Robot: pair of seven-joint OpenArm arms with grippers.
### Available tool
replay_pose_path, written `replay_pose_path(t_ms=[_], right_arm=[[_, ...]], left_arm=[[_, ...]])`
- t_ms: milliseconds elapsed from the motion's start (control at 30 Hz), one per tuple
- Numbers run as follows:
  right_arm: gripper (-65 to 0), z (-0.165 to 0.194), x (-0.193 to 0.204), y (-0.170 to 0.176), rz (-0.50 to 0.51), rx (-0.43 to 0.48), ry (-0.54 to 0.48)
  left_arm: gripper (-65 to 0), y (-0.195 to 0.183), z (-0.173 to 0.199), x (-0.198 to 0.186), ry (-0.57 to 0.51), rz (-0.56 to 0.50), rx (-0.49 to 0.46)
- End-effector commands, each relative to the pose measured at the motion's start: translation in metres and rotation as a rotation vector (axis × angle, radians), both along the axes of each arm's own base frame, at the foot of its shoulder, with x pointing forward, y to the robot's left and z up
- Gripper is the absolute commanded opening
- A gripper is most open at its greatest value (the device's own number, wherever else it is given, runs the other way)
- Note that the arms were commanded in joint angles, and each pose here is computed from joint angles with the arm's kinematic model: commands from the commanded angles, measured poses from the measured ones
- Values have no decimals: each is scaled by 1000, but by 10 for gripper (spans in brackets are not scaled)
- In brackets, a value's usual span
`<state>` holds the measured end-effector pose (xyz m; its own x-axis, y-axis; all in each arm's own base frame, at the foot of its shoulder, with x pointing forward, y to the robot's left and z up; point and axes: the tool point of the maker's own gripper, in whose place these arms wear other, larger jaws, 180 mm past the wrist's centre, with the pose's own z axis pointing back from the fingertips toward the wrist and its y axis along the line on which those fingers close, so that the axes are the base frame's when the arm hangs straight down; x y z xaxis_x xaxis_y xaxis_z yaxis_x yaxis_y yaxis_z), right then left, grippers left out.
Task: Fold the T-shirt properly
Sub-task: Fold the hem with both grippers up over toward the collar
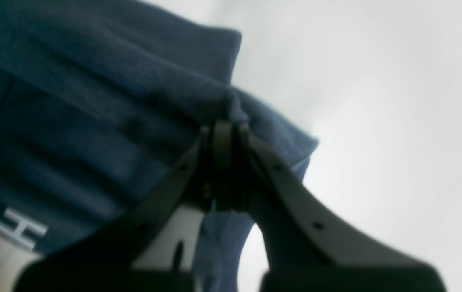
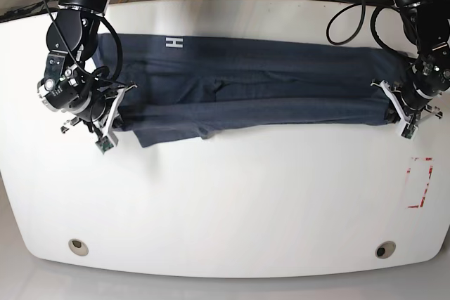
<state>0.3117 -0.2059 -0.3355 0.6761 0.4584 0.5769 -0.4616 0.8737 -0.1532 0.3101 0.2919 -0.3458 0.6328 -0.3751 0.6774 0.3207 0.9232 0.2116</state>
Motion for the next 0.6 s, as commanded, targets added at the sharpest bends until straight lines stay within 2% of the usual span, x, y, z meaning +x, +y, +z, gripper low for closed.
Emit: replay_pose_path(t_ms=[0, 167, 233, 367, 433, 500, 567], right_arm=[[-650, 9, -4, 1, 13, -2, -34], [-650, -8, -28, 6, 15, 5, 21], [-650, -13, -34, -1, -15, 7, 35], [-547, -26, -47, -11, -85, 38, 72], [-488, -32, -52, -16, -109, 48, 93], [-417, -35, -54, -21, -128, 54, 100], [-374, -34, -54, -22, -132, 59, 97]], left_arm=[[-646, 8, 12, -2, -31, -1, 28], [-646, 12, -3, -21, 23, 2, 37], [-644, 18, -7, -29, 50, 1, 52], [-629, 20, -13, -37, 74, 1, 57], [-574, 20, -15, -39, 81, 1, 57], [-457, 20, -16, -42, 89, 0, 59], [-376, 20, -16, -43, 87, -3, 62]])
